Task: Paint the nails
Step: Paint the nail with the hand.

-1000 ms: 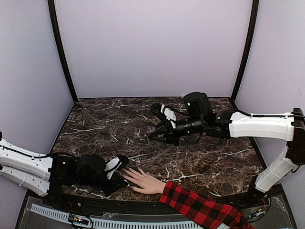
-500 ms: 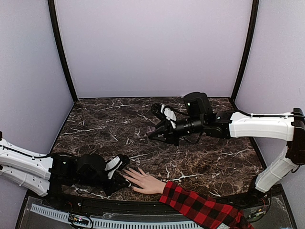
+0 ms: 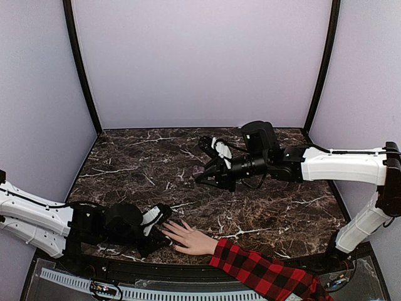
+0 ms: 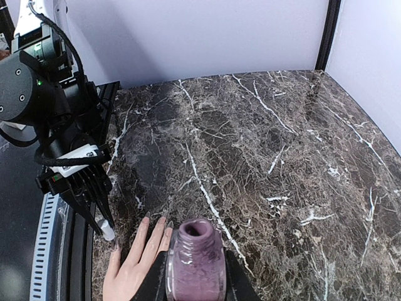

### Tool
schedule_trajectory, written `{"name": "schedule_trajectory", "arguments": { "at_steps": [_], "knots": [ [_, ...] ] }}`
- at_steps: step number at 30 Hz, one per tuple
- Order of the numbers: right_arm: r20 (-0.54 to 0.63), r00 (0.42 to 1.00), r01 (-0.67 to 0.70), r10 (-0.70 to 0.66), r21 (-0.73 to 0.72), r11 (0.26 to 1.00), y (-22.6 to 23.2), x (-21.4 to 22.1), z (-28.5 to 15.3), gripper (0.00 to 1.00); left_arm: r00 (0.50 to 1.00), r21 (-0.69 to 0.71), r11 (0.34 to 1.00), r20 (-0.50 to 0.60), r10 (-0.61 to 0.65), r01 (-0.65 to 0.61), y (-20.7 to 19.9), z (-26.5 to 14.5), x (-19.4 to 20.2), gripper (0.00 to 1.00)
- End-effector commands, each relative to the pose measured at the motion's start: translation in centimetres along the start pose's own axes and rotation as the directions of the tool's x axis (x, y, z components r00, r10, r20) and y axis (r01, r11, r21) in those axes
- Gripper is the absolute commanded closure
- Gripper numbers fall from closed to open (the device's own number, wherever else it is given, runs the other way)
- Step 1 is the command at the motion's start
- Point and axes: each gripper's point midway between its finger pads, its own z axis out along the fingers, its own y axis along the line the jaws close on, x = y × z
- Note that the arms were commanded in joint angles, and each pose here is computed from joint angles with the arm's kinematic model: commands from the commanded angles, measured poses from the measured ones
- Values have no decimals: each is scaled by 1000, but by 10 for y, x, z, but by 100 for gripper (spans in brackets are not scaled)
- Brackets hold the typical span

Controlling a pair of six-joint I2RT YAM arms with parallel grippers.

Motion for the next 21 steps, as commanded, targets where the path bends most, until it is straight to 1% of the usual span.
{"name": "schedule_trajectory", "arguments": {
  "at_steps": [1, 21],
  "knots": [
    [35, 999, 19, -19, 12, 1000, -4, -10, -2, 100, 1000, -14, 1000, 23, -5, 5, 1, -1, -10, 100],
    [32, 999, 18, -19, 12, 1000, -5, -8, -1, 100, 999, 0, 1000, 51, -7, 7, -3, -3, -19, 100]
  ]
}}
